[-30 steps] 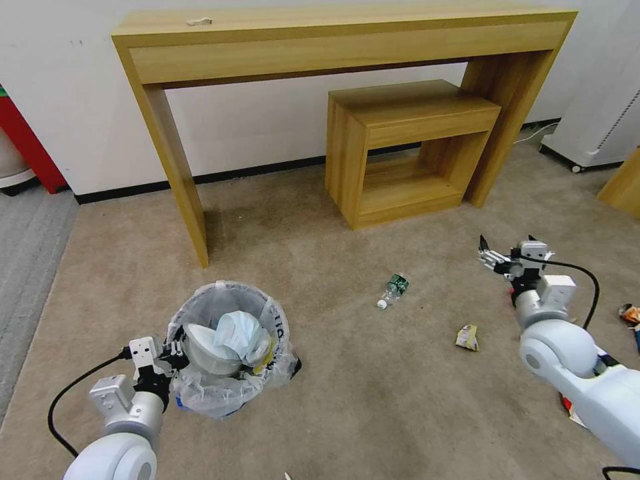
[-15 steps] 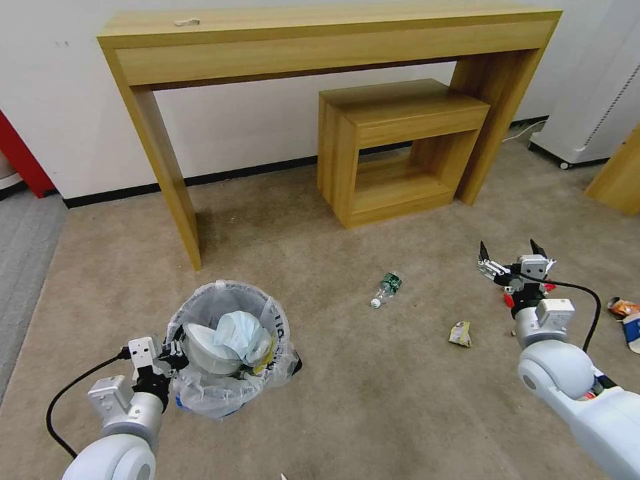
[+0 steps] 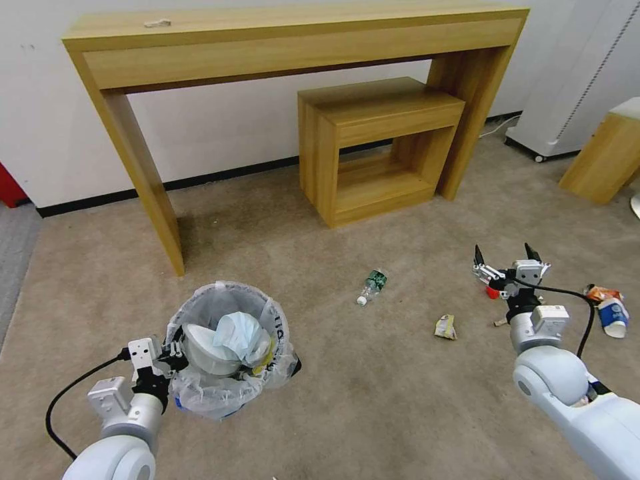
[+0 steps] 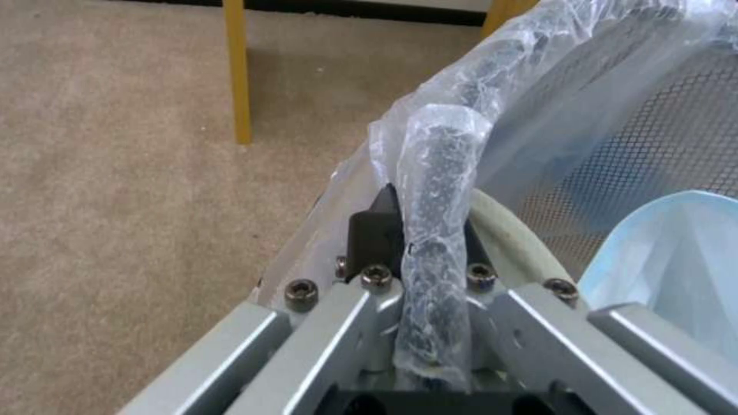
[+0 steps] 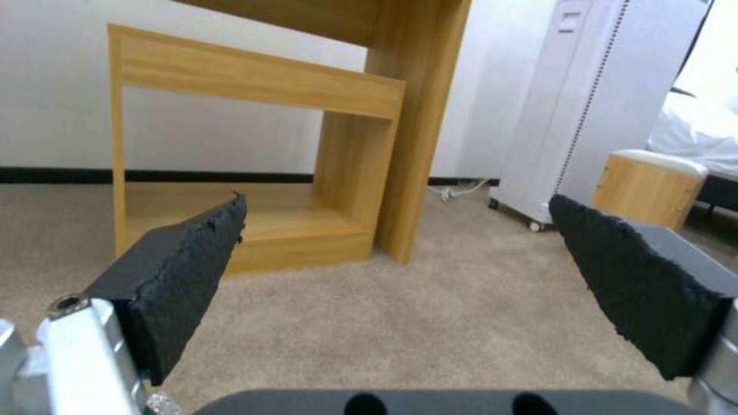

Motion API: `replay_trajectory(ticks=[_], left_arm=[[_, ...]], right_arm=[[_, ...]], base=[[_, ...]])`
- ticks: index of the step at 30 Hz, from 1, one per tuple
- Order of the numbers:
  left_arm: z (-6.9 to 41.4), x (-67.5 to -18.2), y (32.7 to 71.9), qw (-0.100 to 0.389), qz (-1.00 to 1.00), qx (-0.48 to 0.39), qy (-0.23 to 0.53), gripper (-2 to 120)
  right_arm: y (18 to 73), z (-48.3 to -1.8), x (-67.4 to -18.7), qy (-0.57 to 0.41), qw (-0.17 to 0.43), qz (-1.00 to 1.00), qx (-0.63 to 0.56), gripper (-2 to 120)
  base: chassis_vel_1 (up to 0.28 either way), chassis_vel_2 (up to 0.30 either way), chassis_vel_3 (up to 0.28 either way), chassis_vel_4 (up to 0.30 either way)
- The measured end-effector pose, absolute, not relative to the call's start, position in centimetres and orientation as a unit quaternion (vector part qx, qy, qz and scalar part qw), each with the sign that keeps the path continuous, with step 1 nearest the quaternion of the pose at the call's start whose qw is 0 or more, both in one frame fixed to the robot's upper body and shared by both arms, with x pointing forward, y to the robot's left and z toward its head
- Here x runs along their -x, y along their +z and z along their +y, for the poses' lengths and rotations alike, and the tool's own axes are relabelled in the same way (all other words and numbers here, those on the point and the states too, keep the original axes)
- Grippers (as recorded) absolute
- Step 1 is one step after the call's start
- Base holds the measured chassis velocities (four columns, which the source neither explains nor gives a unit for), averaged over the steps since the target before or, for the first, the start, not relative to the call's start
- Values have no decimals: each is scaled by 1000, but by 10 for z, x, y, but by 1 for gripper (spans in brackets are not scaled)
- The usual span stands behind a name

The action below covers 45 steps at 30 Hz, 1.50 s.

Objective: Pick up the trash bin and place the garbage on the floor into it.

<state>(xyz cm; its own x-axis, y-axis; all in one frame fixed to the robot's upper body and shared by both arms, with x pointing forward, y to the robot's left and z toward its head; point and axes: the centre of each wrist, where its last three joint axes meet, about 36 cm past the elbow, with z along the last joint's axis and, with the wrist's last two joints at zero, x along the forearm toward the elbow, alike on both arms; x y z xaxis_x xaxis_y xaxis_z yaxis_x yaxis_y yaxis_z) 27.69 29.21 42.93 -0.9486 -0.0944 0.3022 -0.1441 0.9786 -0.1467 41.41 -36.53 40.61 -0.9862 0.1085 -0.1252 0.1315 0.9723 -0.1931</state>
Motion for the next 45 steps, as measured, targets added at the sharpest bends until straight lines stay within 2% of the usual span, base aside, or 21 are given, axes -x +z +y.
replay_trajectory(ticks=[33,45], left_arm=[[294,-274,434,143,-984,-70,83,0],[293,-271,436,141,-984,-70,81,0]], right_arm=[[398,-365,-410,-93,59,993,-43,100],[396,-365,-405,-92,57,993,-43,100]], base=[[0,0,0,0],[-131,131,117,-130]])
